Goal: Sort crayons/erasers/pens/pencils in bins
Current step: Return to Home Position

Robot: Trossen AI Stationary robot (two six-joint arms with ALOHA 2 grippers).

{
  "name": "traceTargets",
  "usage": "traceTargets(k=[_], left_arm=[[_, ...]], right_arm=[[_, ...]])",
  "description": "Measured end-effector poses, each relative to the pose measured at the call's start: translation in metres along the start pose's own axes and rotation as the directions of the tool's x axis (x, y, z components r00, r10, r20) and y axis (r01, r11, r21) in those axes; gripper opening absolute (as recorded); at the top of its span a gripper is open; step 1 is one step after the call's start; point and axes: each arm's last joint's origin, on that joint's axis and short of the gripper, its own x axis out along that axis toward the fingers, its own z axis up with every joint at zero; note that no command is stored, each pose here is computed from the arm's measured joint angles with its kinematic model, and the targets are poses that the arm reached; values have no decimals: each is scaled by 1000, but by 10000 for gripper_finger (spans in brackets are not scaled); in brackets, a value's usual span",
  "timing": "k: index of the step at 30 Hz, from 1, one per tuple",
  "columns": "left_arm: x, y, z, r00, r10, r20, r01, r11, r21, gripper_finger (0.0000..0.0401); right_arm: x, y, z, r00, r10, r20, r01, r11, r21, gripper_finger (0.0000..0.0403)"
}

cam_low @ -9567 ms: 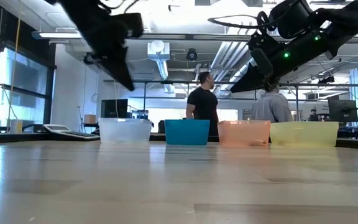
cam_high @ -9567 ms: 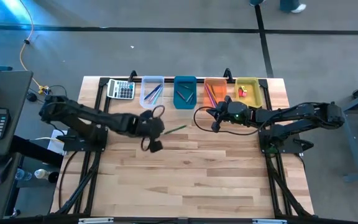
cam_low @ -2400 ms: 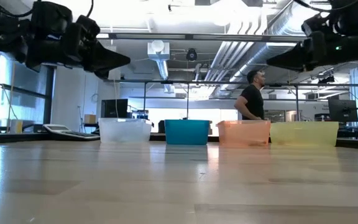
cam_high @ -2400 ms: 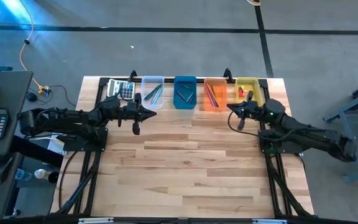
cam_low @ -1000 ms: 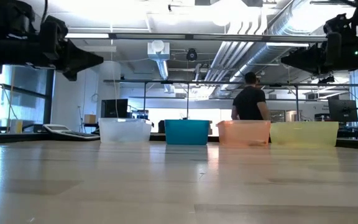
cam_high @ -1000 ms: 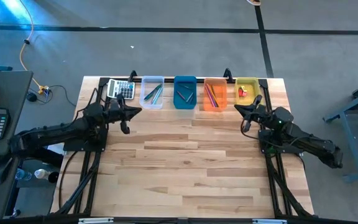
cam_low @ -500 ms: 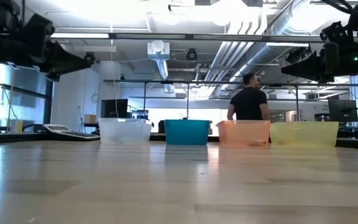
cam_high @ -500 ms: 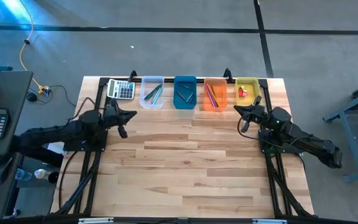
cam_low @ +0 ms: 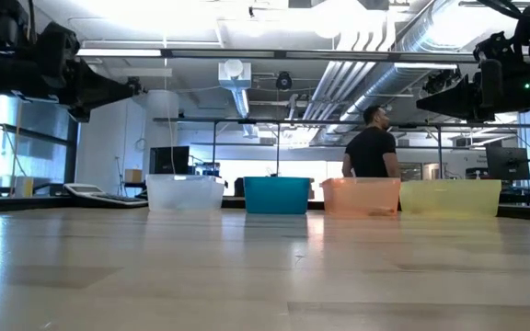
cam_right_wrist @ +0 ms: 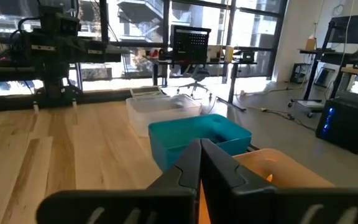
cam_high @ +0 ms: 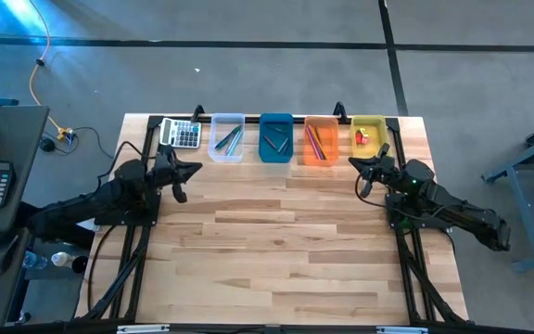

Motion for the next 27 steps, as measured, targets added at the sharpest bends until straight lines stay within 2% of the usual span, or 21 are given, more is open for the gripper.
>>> traceTargets(k=[7,12,20,27], left_arm=[[0,2,-1,1000,30,-8,-30,999,17,1],[0,2,-1,999,46,-7,-45,998,51,0],[0,2,-1,999,48,-14,-46,991,128,0],[0,2,-1,999,47,-13,-44,990,133,1]], right_arm=[[0,0,0,1000,-5,-6,5,1000,-3,0],[0,0,0,1000,-8,-6,8,998,-62,0],[0,0,0,1000,-11,-6,10,998,-62,0],[0,0,0,1000,-11,-6,10,998,-61,0]])
